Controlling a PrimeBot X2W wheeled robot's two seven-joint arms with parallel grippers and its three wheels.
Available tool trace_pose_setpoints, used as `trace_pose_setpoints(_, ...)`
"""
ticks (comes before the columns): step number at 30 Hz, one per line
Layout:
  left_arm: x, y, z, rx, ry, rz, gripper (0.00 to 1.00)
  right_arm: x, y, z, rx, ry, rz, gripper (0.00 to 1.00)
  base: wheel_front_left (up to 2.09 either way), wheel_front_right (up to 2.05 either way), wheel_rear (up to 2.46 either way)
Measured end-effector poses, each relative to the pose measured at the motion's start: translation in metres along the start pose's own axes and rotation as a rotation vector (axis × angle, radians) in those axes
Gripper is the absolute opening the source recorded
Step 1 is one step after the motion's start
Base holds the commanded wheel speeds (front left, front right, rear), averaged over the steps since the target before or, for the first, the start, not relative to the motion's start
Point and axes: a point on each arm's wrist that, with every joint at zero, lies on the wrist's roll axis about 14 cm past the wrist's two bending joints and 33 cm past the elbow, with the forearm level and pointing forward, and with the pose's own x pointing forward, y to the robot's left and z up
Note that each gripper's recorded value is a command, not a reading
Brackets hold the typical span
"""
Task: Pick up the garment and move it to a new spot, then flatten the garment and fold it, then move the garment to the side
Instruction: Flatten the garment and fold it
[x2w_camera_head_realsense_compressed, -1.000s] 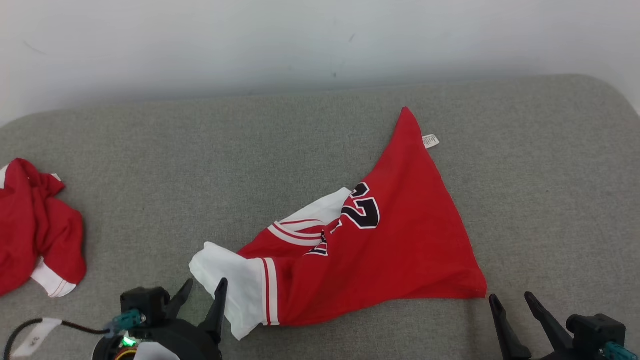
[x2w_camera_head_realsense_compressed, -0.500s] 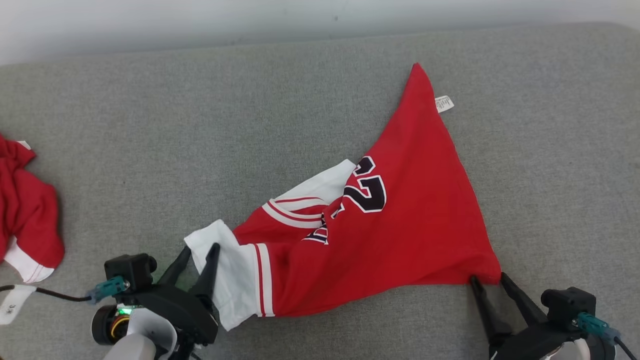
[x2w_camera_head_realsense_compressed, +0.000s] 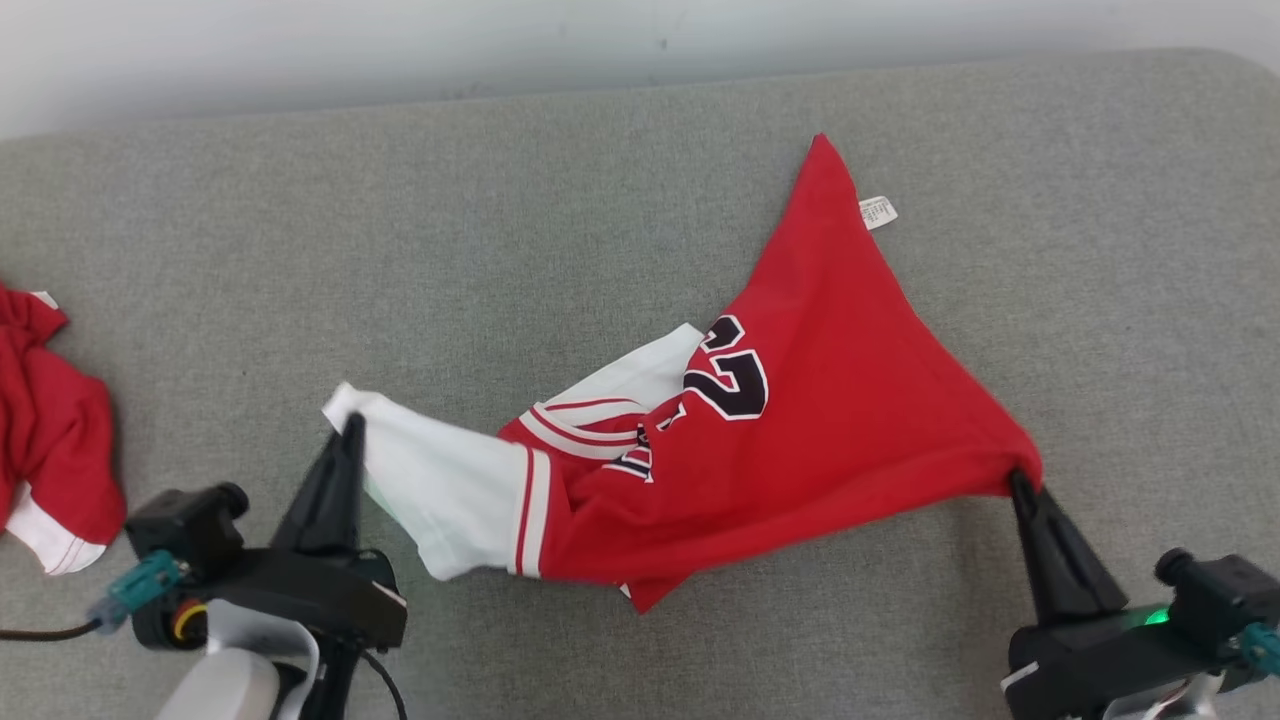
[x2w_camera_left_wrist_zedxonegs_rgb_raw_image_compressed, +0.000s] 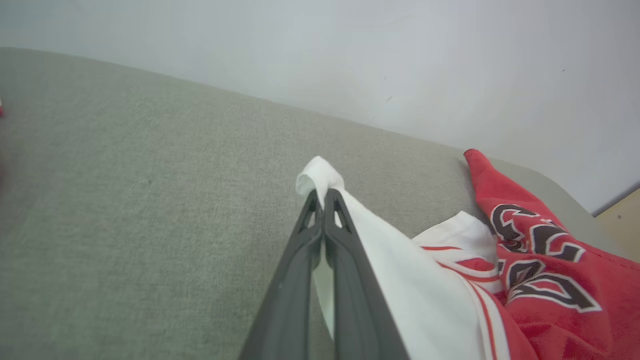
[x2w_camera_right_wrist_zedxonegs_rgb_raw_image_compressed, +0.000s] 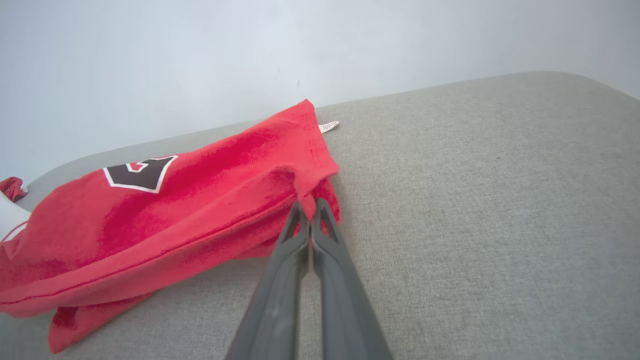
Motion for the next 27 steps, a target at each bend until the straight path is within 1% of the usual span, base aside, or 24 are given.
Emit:
trace_pose_setpoints(3,-0.002,-0.01,0.035,0.02,-0.103,-0.024,0.0,0.002,0.002,0.027,-0.003,-0.084,0.006,0.0,0.0,0.0,0.0)
trace_pose_setpoints(7,-0.01,-0.025,0.087,0.042,-0.255,-0.055,0.0,0.01,0.002,0.076,-0.001,-0.223,0.019,0.0,0.0,0.0,0.0)
trace_pose_setpoints(13,-0.025,-0.06,0.171,0.066,-0.498,-0.144,0.0,0.018,0.014,0.152,-0.036,-0.413,0.081,0.0,0.0,0.0,0.0)
trace_pose_setpoints(15,-0.032,-0.072,0.198,0.075,-0.574,-0.171,0.0,0.019,0.02,0.178,-0.05,-0.475,0.109,0.0,0.0,0.0,0.0)
trace_pose_setpoints(16,-0.039,-0.084,0.224,0.093,-0.645,-0.2,0.0,0.018,0.026,0.205,-0.066,-0.538,0.135,0.0,0.0,0.0,0.0)
trace_pose_setpoints(19,-0.05,-0.099,0.259,0.124,-0.749,-0.227,0.0,0.016,0.035,0.241,-0.115,-0.613,0.168,0.0,0.0,0.0,0.0)
trace_pose_setpoints(22,-0.063,-0.113,0.29,0.13,-0.834,-0.257,0.0,0.011,0.045,0.273,-0.139,-0.683,0.197,0.0,0.0,0.0,0.0)
trace_pose_setpoints(27,-0.08,-0.133,0.324,0.157,-0.919,-0.302,0.0,0.004,0.055,0.313,-0.184,-0.757,0.224,0.0,0.0,0.0,0.0)
